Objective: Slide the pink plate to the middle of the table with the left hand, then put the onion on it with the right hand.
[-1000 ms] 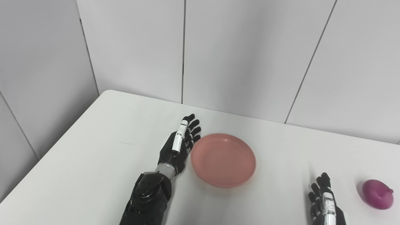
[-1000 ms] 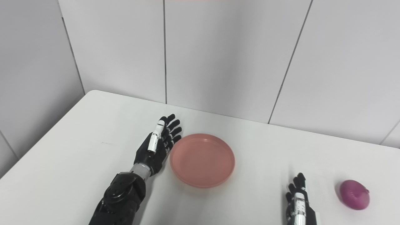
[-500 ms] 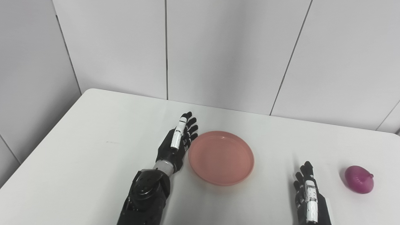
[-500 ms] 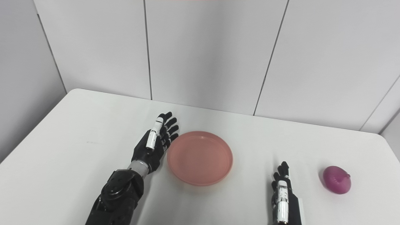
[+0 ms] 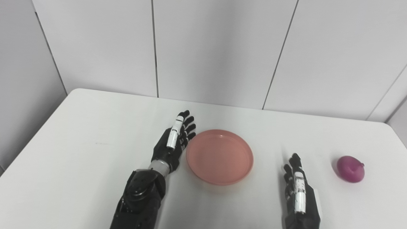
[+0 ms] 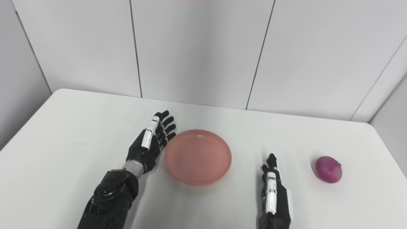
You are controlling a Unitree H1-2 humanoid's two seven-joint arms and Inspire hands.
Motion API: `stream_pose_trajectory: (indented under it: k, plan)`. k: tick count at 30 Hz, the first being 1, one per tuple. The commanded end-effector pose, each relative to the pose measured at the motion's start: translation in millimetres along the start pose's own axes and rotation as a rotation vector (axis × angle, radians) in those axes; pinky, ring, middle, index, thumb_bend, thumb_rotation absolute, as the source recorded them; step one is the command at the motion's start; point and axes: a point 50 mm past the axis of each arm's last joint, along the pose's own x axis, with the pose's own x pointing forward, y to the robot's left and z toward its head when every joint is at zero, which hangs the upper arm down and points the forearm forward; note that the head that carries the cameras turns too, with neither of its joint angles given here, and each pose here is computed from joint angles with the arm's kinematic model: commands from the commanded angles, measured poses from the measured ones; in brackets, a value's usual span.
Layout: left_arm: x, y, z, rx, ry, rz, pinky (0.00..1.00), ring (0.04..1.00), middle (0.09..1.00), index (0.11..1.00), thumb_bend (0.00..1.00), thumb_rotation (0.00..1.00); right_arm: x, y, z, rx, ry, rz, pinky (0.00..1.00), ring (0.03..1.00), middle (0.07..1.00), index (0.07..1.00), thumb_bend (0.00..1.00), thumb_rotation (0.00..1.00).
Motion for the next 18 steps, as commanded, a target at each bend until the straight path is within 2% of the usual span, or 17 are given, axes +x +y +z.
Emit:
stream_pose_trajectory:
  k: [1,11,18]
  plan:
    - [4,-14,19,0.002,-0.057,-0.06,0.93,0.949,0.959,0.94,0.45,1.0,0,7,7,0.012,-0.06,0.02,1.0,0.981,0.988,0.986,0.29,1.0]
    - [1,-24,15,-0.027,-0.045,-0.116,0.94,0.953,0.964,0.944,0.44,1.0,2,16,8,0.032,-0.068,0.009,1.0,0.976,0.985,0.978,0.33,1.0]
    - [0,-28,14,-0.015,-0.052,-0.139,0.93,0.947,0.957,0.943,0.46,1.0,6,17,6,0.022,-0.069,0.017,1.0,0.988,0.995,0.995,0.32,1.0]
